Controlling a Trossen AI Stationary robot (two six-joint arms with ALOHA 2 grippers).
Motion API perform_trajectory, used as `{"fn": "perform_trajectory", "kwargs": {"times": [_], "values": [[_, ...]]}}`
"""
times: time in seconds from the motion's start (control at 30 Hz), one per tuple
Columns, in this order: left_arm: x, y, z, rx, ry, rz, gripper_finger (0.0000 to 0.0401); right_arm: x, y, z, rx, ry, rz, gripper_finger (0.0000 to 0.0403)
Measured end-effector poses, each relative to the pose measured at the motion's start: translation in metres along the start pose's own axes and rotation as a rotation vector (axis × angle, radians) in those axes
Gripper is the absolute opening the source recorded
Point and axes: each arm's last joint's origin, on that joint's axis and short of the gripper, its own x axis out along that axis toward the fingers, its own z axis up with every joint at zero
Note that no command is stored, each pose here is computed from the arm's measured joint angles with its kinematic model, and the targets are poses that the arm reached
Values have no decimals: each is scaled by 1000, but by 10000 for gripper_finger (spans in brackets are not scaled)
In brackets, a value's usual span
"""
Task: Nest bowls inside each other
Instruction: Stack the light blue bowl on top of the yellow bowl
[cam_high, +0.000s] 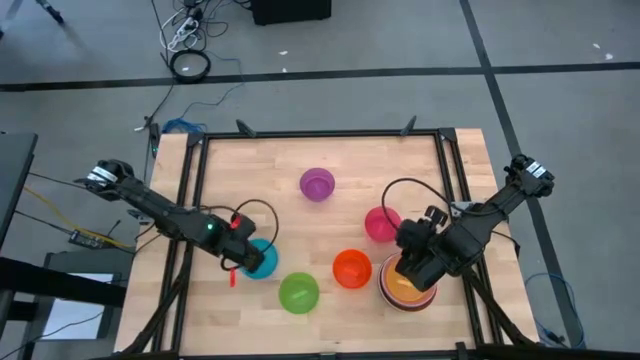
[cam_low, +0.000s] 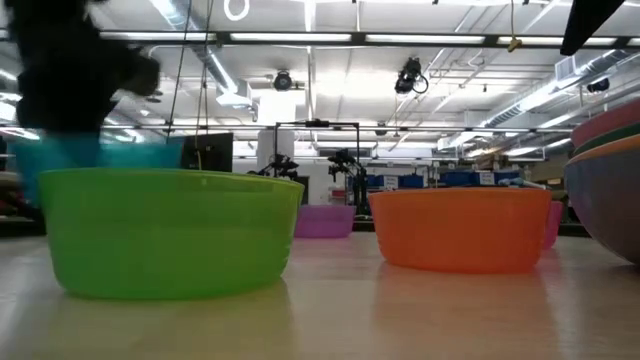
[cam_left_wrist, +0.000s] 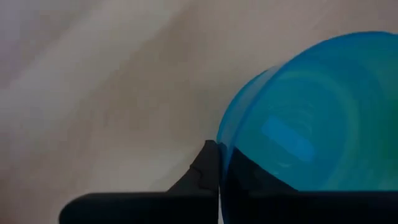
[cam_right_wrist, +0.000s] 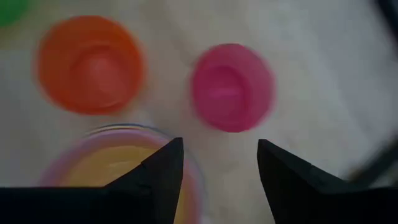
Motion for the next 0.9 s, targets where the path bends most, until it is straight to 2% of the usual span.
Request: {"fn": "perform_trajectory", "kwargs": {"times": [0.13,0.27,0.37,0.5,0.7,0.9], "values": [[-38,-23,28,55,-175,-104,3,-4,-7,-7,28,-39,-86,186],[-66,-49,57,132,-325,-198,3,-15,-12,-12,77,-123,-47,185],[-74,-72,79,205,-417,-247,2,-28,-19,-18,109,-224,-5,185],[-71,-105,107,301,-492,-268,2,-44,-32,-25,163,-336,70,183],[-51,-154,146,401,-497,-290,2,-56,-39,-30,179,-454,125,183],[-19,-202,178,494,-477,-401,2,-60,-38,-35,162,-504,149,185]]}}
